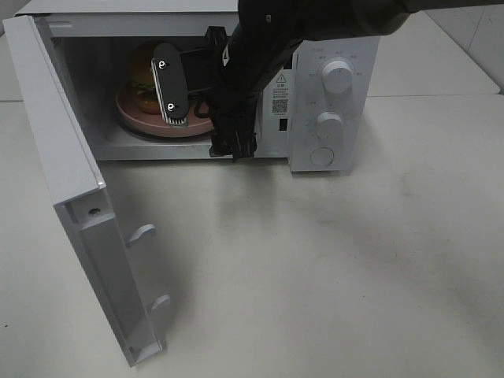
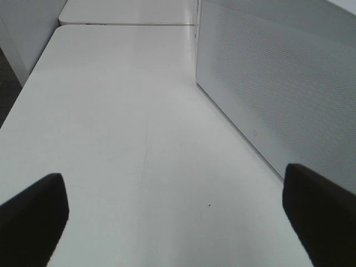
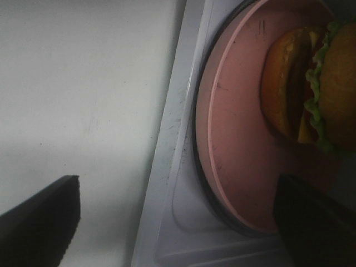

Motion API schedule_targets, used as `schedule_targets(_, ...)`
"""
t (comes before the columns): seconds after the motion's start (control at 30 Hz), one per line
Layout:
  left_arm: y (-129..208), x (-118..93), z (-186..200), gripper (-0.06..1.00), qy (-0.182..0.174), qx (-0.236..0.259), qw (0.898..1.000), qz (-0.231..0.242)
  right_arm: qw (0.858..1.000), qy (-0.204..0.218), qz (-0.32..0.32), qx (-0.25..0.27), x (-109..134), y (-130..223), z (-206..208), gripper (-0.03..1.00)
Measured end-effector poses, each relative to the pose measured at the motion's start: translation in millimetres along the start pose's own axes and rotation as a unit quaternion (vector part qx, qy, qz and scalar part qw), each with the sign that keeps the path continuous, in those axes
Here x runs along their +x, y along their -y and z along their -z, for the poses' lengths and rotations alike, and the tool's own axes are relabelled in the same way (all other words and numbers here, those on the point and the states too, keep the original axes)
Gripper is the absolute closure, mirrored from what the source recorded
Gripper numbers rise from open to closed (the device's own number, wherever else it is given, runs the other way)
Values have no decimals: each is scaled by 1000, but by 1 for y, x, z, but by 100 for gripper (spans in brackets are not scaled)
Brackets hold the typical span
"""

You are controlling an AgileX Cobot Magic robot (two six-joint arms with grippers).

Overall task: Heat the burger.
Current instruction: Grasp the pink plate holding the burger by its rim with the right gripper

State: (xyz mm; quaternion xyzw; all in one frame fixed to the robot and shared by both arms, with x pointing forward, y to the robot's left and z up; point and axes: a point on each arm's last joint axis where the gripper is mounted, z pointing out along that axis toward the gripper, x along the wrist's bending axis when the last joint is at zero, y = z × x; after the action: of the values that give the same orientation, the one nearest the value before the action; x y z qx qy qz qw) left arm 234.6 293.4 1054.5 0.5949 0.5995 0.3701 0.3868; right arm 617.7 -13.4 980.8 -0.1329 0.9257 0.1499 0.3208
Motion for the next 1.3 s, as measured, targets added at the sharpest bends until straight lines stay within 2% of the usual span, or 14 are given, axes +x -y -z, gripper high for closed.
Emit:
schedule_targets(0.4, 0, 0, 0, -2, 0, 0, 1000, 0, 1000, 8, -20, -6, -10, -6, -35, 8)
schedule_targets(0.8, 0, 0, 0, -2, 0, 0, 1000, 0, 999, -18, -44, 10, -18, -10, -66, 10)
schedule_targets(1.3, 0, 0, 0, -2, 0, 0, 1000, 0, 998, -23, -64, 8, -19, -9, -89, 15)
